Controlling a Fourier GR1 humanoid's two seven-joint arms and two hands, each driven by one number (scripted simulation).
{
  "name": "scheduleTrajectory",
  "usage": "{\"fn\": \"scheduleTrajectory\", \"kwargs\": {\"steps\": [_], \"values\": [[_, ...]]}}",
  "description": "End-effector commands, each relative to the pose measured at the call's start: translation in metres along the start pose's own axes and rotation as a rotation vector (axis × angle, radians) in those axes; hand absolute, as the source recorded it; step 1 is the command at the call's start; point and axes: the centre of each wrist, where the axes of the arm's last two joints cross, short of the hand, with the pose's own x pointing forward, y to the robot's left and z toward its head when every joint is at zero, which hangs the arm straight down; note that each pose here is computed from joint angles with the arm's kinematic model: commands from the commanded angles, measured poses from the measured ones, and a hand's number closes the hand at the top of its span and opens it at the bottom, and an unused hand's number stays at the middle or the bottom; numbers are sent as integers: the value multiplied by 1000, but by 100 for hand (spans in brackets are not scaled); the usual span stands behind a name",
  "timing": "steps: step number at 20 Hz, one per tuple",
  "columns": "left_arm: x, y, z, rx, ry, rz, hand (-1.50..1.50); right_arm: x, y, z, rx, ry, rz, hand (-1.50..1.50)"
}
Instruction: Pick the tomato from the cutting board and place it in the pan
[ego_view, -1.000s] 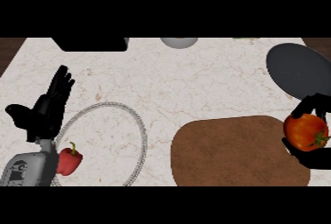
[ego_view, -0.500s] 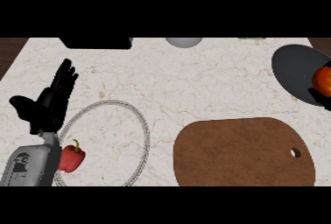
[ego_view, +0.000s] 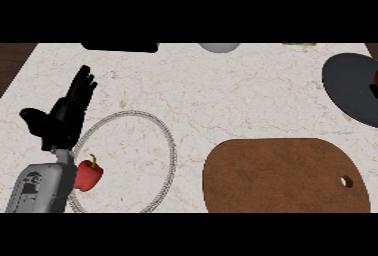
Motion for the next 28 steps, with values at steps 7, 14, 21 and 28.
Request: {"fn": "scheduleTrajectory", "kwargs": {"steps": [7, 14, 21, 28], "values": [[6, -20, -6, -32, -31, 0, 0, -36, 12, -5, -54, 58, 23, 150], [10, -15, -7, -32, -31, 12, 0, -51, 42, 8, 220, 197, -183, -150], [10, -9, -10, -42, -19, 12, 0, -58, 46, 14, 256, 149, -284, -150], [1, 3, -8, 0, -13, -5, 0, -72, 13, 21, 12, 67, -521, -150]]}}
